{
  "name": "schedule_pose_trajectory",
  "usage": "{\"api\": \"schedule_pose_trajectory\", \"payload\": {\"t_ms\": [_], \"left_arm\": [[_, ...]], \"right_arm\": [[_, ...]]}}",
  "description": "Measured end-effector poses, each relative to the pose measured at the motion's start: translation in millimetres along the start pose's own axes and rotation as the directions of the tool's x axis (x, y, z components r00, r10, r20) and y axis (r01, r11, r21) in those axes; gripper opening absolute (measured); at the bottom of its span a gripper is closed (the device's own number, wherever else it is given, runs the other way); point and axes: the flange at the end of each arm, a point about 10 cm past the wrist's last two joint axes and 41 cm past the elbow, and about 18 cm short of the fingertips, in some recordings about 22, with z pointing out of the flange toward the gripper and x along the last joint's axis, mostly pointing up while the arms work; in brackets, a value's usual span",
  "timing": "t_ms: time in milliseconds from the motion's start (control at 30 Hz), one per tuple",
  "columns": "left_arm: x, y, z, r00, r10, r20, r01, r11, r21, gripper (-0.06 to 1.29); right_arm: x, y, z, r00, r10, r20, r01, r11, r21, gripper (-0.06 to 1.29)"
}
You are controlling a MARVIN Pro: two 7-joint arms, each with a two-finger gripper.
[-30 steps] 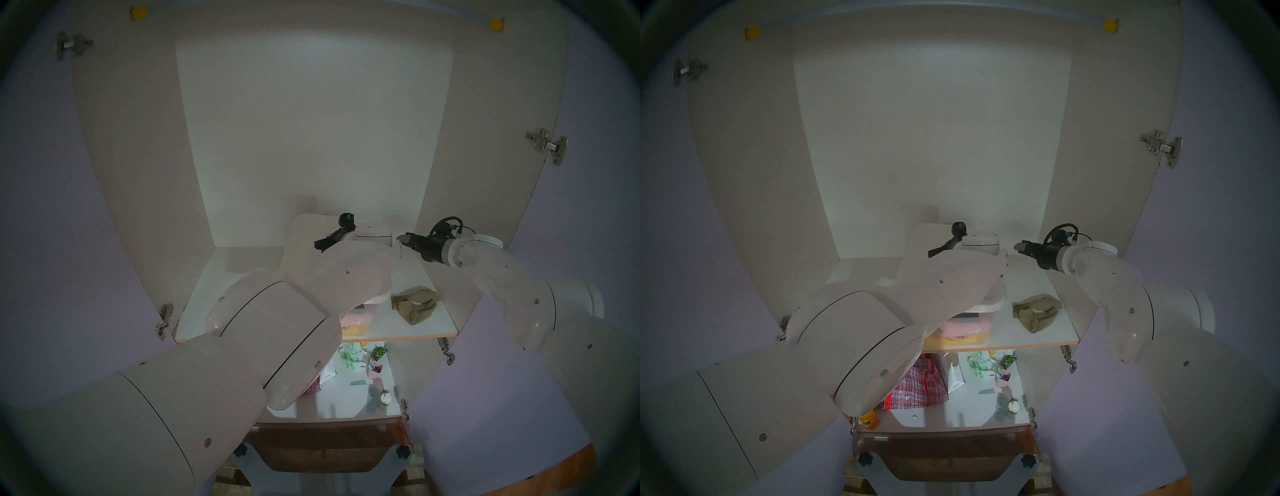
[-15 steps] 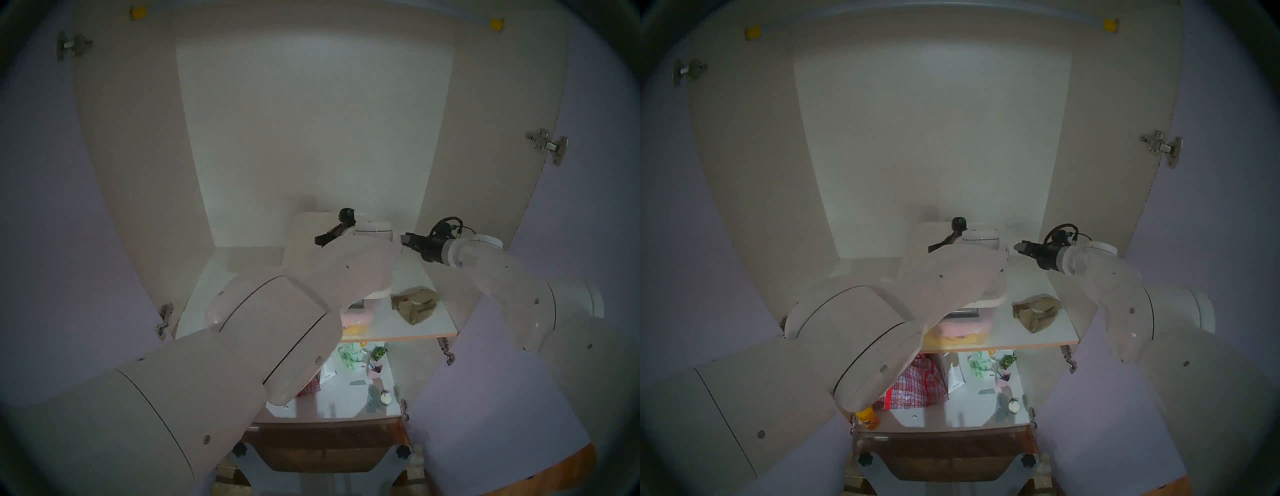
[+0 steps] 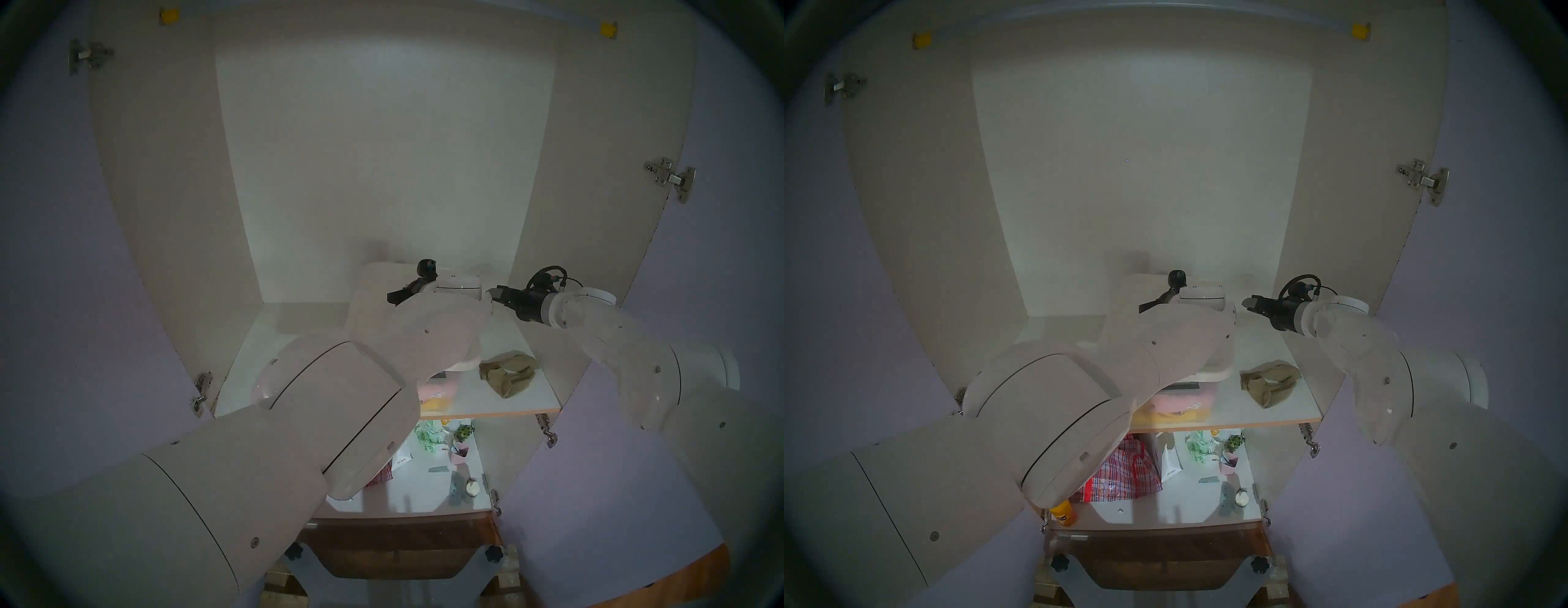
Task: Take socks out of the storage bin, place them on top of the cabinet, and put the lid back on the bin
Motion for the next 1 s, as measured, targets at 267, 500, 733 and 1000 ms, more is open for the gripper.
{"api": "schedule_pose_trajectory", "payload": {"t_ms": [267, 500, 733, 1000], "left_arm": [[-7.6, 3.7, -0.8, 1.000, 0.011, 0.001, -0.011, 1.000, -0.020, 0.11], [-7.5, 4.0, -0.7, 1.000, 0.006, -0.001, -0.007, 1.000, -0.023, 0.11], [-4.9, 3.4, -0.7, 1.000, -0.018, 0.001, 0.018, 1.000, -0.019, 0.11], [-1.7, -1.7, 1.1, 0.998, -0.055, 0.004, 0.055, 0.998, 0.014, 0.11]], "right_arm": [[-0.1, 0.1, 0.0, 1.000, 0.000, 0.000, 0.000, 1.000, 0.000, 1.25], [-0.1, 0.1, 0.0, 1.000, 0.000, 0.000, 0.000, 1.000, 0.000, 1.25], [-0.1, 0.1, 0.0, 1.000, 0.000, 0.000, 0.000, 1.000, 0.000, 1.25], [-0.1, 0.1, 0.0, 1.000, 0.000, 0.000, 0.000, 1.000, 0.000, 1.25]]}}
